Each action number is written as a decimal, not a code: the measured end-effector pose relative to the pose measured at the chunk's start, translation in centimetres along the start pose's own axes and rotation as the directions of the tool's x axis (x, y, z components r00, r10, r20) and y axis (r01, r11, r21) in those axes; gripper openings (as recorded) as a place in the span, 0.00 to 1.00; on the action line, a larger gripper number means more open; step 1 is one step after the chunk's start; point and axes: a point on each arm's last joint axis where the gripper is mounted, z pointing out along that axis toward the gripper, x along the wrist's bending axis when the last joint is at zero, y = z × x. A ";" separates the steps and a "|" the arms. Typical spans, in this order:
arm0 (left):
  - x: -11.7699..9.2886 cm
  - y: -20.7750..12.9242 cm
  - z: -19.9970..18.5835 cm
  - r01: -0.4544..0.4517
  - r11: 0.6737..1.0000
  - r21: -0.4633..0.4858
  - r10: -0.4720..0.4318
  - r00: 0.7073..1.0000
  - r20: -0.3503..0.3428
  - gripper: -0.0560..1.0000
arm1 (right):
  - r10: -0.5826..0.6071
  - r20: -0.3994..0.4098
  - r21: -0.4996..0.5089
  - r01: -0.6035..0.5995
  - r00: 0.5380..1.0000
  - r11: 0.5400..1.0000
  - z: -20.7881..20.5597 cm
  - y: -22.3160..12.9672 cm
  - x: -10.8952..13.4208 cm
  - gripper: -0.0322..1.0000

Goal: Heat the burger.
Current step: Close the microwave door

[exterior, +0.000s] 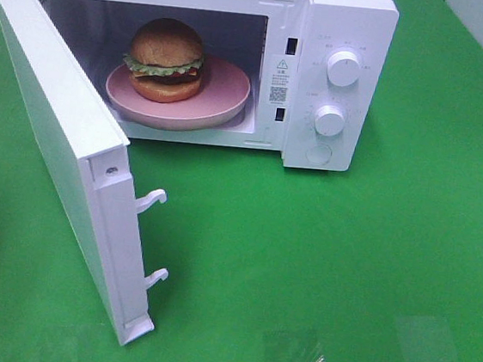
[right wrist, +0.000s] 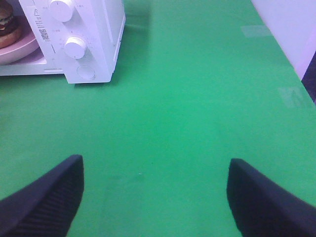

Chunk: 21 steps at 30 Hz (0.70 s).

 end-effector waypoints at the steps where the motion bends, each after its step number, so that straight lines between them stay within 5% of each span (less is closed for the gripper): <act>1: 0.0 0.0 0.0 0.000 1.000 0.000 0.000 1.000 0.000 0.05 | 0.000 0.000 0.000 0.000 1.000 1.000 0.0 0.0 0.0 0.77; 8: -0.1 -1.4 2.8 0.021 0.999 -0.035 -0.021 1.000 0.004 0.05 | 0.000 0.000 0.000 0.000 1.000 1.000 0.0 0.0 0.0 0.77; 21: -1.6 -3.8 6.2 -0.027 1.000 -0.013 0.029 0.988 0.149 0.05 | 0.000 0.000 0.000 0.000 1.000 1.000 0.0 0.0 0.0 0.77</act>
